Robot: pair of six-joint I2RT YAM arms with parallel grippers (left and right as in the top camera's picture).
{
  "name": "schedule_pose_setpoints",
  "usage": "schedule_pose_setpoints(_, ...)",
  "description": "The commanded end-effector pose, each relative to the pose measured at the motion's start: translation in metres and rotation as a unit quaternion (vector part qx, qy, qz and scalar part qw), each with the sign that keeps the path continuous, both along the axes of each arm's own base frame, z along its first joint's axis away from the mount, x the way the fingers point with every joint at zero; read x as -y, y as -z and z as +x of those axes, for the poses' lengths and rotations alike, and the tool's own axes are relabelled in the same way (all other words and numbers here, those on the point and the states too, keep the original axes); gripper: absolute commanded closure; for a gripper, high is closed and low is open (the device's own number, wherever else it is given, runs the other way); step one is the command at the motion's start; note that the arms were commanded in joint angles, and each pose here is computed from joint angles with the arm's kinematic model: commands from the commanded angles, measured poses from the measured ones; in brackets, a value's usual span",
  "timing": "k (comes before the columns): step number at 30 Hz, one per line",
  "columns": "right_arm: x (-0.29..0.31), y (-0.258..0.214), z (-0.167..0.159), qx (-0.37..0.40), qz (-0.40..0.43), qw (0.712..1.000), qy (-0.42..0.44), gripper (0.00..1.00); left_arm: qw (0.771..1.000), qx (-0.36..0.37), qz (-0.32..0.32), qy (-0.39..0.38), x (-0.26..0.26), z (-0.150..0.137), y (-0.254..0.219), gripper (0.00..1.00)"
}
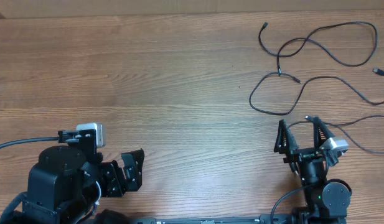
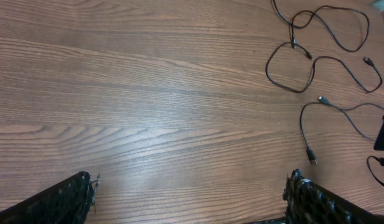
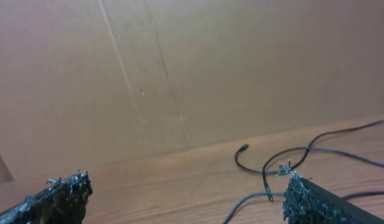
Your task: Untangle cables
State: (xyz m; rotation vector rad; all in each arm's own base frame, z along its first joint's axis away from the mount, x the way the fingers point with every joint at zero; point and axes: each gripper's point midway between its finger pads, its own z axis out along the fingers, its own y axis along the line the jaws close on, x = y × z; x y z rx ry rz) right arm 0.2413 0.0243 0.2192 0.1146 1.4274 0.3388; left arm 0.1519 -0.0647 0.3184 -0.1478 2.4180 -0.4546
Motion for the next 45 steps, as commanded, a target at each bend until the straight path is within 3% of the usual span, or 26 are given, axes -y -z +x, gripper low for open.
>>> schedule_pose_setpoints(1, 0.000, 0.011, 0.002, -0.005, -0.008, 1.000, 0.002, 0.00, 1.000, 0.003, 0.007, 0.001, -0.001, 0.001, 0.000, 0.00)
schedule_pose_setpoints(6, 0.000, 0.015, 0.002, -0.011, -0.026, 1.000, 0.004, 0.00, 1.000, 0.003, 0.007, 0.001, -0.001, 0.001, 0.000, 0.01)
schedule_pose_setpoints(13, 0.005, 0.049, 0.004, -0.080, -0.045, 0.996, 0.015, 0.00, 1.000, 0.003, 0.007, 0.001, -0.001, 0.001, 0.000, 0.00)
schedule_pose_setpoints(23, 0.010, 0.050, 0.005, -0.071, -0.144, 0.986, 0.033, 0.00, 1.000, 0.003, 0.007, 0.001, -0.001, 0.001, 0.000, 0.00)
schedule_pose_setpoints(45, 0.014, 0.051, 0.005, -0.072, -0.166, 0.982, 0.044, 0.00, 1.000, 0.003, 0.007, 0.001, -0.001, 0.001, 0.000, 0.01)
